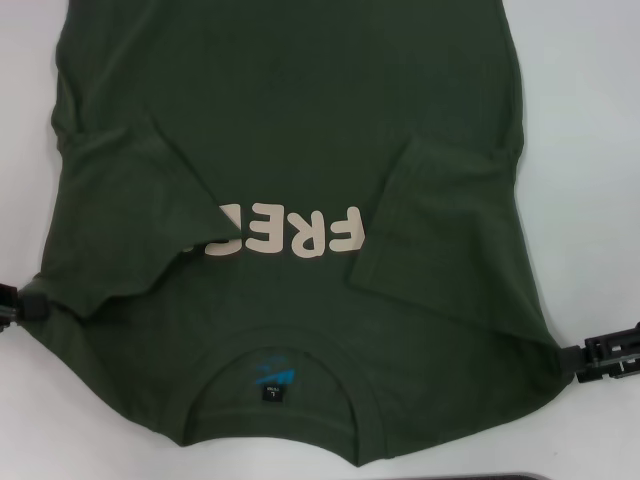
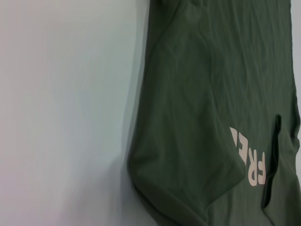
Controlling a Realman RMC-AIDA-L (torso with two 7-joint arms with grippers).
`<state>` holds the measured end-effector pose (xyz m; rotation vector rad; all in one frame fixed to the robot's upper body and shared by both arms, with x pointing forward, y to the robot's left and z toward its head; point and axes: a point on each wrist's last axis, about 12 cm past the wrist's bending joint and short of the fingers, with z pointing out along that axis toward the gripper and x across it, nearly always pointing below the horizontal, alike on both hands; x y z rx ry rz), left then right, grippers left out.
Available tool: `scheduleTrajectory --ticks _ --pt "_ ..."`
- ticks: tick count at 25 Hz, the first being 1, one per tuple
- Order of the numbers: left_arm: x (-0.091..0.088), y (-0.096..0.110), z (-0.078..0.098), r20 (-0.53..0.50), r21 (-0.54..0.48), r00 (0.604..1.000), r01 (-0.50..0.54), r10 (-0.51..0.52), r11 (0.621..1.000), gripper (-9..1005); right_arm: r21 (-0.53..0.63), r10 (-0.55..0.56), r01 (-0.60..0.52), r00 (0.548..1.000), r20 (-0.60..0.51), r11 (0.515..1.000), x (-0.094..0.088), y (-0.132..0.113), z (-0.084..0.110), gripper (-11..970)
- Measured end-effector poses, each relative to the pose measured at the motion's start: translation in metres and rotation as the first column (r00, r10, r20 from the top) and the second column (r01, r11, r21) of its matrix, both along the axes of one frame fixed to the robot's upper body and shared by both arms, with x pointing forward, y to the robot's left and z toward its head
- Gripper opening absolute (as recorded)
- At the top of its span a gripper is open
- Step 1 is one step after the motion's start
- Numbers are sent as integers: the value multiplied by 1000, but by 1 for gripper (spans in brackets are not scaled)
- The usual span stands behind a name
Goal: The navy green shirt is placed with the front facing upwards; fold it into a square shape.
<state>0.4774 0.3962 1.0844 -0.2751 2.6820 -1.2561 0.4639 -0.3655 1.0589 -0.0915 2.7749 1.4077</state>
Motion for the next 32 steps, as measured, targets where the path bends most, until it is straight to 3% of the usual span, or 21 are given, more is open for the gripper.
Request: scheduleTrajectory --ticks 32 --pt "1 4 -1 9 25 1000 -18 18 1000 48 -6 -64 63 994 -86 998 7 18 -10 759"
